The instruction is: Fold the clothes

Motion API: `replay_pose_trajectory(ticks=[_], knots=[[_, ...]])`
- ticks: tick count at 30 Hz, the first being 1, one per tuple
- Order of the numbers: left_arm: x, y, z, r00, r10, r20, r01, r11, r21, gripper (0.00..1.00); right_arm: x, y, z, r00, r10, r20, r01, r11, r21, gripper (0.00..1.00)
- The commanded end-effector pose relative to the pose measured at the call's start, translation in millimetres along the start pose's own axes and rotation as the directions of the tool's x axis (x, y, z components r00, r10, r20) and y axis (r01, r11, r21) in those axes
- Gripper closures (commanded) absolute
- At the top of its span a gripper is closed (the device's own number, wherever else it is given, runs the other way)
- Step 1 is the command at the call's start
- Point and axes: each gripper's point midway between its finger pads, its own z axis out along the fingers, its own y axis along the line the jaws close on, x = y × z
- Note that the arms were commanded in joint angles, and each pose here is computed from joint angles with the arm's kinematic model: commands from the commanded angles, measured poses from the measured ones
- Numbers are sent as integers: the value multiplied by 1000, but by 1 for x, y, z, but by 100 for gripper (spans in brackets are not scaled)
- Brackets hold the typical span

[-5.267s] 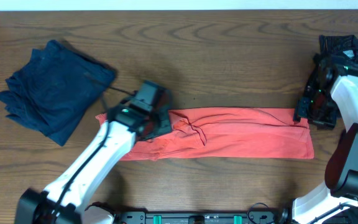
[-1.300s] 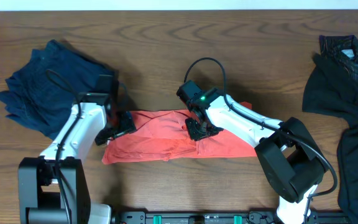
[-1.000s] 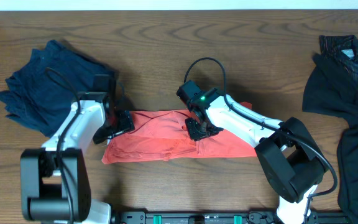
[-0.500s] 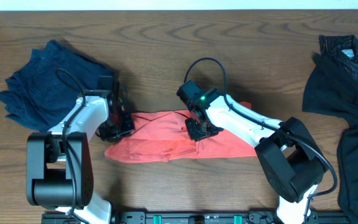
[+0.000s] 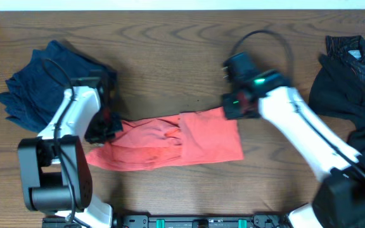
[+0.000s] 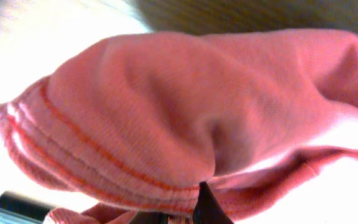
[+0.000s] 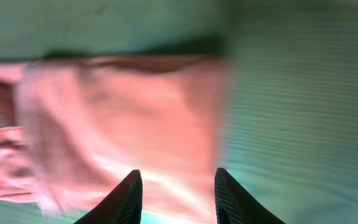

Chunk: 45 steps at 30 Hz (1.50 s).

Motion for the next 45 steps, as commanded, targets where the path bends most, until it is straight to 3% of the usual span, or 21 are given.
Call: replay_pose_trajectory(ticks=[1,8,11,19,27,36,45], knots=[[-15,21,-40,992,-70,109,76,996,-50,94,-7,-48,-19,997,64,31,-66,995,80,64],[4,-38,-97,981,37,189,-65,988,143,94,3,-106,-22,981,195,-22,-190,972,137,64],[15,-69,-109,965,106,242,-146,977,157,94,4,-110,-23,978,208,-27,-203,969,142,64],[67,-167,-107,906,309,290,-370,911,184,94,7,-110,-23,977,209,-36,-201,969,144,64],[95,-252,-91,823,422,381,-522,827,209,94,10,-110,-23,977,209,-50,-200,969,148,65],[94,-294,-87,806,406,431,-549,786,286,91,12,-108,-23,977,207,-58,-197,970,141,65],[98,-301,-89,808,403,429,-553,770,319,86,19,-87,-14,984,152,-95,-144,986,87,66]])
